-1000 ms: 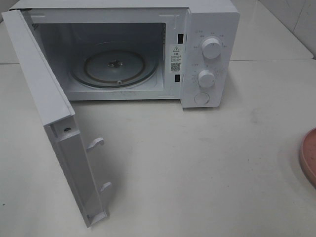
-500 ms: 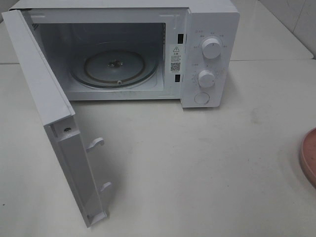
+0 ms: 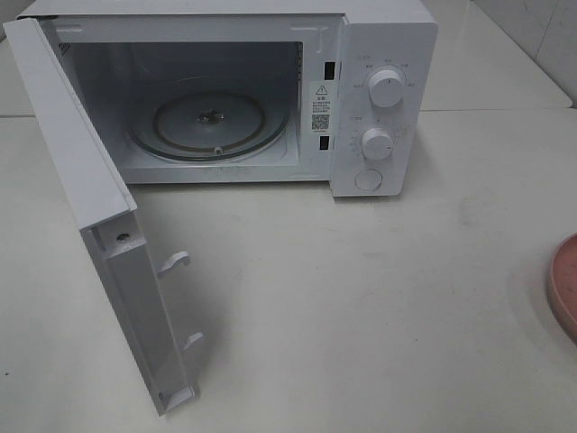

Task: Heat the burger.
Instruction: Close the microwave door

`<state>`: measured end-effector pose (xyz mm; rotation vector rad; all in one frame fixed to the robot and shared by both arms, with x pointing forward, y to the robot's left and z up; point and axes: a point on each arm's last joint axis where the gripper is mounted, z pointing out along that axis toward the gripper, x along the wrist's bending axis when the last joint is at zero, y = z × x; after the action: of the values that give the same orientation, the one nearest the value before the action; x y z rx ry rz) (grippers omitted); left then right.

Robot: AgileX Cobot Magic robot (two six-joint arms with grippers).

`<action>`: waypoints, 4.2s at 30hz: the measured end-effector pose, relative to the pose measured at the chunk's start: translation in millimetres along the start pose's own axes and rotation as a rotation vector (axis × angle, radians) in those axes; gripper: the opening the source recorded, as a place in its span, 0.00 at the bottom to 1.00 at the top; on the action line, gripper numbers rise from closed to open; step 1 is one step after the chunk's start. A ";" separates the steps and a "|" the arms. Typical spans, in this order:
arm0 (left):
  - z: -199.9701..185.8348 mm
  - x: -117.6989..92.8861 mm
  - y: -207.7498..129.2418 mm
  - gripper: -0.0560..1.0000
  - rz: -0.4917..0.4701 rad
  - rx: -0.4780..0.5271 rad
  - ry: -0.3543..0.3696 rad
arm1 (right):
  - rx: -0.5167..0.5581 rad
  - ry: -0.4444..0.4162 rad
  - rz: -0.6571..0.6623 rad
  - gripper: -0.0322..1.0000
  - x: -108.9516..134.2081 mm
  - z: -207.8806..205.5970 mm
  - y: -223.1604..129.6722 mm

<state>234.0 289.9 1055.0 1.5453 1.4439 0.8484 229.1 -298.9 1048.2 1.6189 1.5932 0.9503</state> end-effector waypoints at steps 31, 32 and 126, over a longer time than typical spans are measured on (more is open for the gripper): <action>40.9 12.1 43.3 0.28 0.028 -0.004 0.081 | 0.000 0.000 0.000 0.76 0.0 0.0 0.0; 40.9 12.1 43.3 0.28 0.028 -0.004 0.081 | 0.000 0.000 0.000 0.76 0.0 0.0 0.0; 290.2 -156.3 -3.4 0.05 0.123 -0.217 -0.202 | 0.000 0.000 -0.001 0.76 0.0 0.0 0.0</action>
<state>476.1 98.3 939.7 1.5176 1.0856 0.8637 229.1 -298.9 1048.2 1.6180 1.5939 0.9498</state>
